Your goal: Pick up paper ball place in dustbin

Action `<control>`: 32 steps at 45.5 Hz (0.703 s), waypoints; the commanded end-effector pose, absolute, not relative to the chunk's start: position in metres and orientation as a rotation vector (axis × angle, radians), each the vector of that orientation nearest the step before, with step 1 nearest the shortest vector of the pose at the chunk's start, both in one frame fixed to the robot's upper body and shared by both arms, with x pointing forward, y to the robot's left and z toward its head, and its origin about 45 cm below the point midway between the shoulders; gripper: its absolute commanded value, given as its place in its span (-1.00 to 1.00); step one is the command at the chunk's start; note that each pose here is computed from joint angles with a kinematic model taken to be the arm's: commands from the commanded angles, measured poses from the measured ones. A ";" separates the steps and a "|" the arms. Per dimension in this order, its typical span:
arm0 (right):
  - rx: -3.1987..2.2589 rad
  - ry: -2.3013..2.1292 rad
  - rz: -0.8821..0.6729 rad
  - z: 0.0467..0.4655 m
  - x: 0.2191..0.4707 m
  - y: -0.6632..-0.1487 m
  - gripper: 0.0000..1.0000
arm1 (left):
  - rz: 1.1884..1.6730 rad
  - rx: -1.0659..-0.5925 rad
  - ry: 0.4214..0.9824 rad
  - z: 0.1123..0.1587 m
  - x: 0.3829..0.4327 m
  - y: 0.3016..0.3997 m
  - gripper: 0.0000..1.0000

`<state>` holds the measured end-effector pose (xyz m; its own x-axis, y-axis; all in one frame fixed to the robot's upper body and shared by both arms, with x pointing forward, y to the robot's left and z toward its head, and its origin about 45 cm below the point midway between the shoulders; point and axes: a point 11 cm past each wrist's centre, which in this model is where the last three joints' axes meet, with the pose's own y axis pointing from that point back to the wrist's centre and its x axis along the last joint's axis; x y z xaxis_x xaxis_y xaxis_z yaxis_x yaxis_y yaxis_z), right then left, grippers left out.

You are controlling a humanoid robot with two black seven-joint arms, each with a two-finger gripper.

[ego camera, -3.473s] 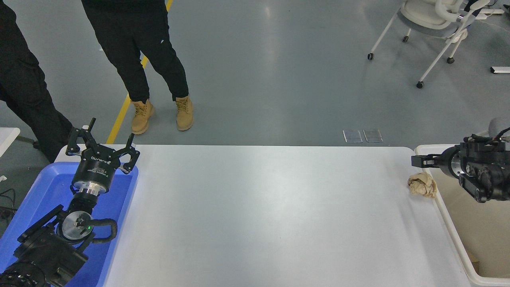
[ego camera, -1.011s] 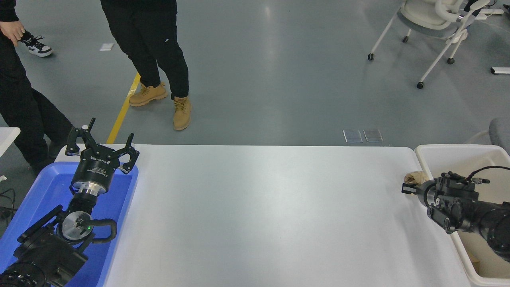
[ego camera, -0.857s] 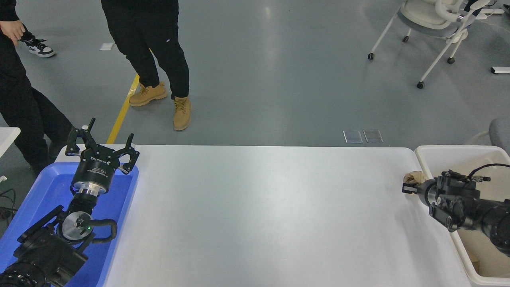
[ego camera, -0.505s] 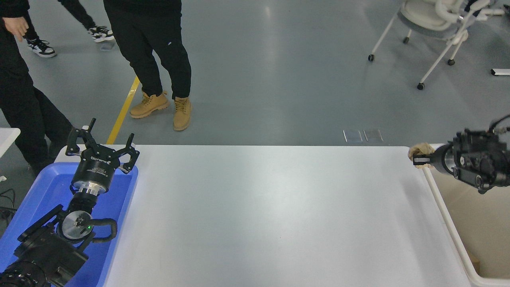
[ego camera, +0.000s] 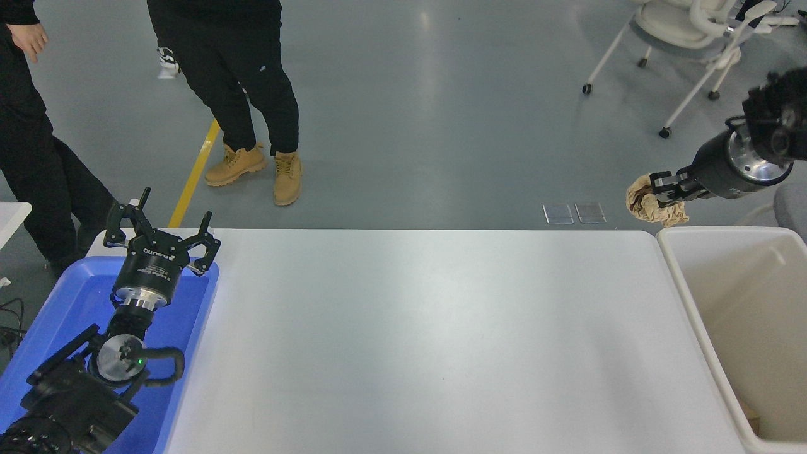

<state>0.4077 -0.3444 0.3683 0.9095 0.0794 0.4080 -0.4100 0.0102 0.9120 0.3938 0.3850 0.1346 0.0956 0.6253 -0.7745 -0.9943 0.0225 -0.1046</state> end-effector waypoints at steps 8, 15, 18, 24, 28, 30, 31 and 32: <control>1.550 -0.208 0.338 0.407 0.384 -0.329 -1.00 | 1.389 -0.759 0.622 0.1345 0.3936 0.3856 1.00; 1.525 -0.279 0.283 0.415 0.375 -0.364 -1.00 | 1.389 -0.759 0.622 0.1345 0.3936 0.3856 1.00; 1.485 -0.305 0.261 0.415 0.369 -0.391 -1.00 | 1.389 -0.759 0.623 0.1342 0.3936 0.3848 1.00; 1.341 -0.373 0.248 0.425 0.360 -0.465 -1.00 | 1.389 -0.761 0.622 0.1343 0.3936 0.3850 1.00; 1.267 -0.423 0.208 0.419 0.348 -0.517 -1.00 | 1.389 -0.761 0.622 0.1343 0.3936 0.3850 1.00; 1.197 -0.478 0.182 0.418 0.340 -0.555 -1.00 | 1.389 -0.759 0.623 0.1341 0.3935 0.3847 1.00; 1.175 -0.492 0.172 0.415 0.337 -0.567 -1.00 | 1.389 -0.759 0.623 0.1341 0.3935 0.3847 1.00; 1.155 -0.507 0.163 0.412 0.334 -0.579 -1.00 | 1.390 -0.758 0.623 0.1339 0.3934 0.3851 1.00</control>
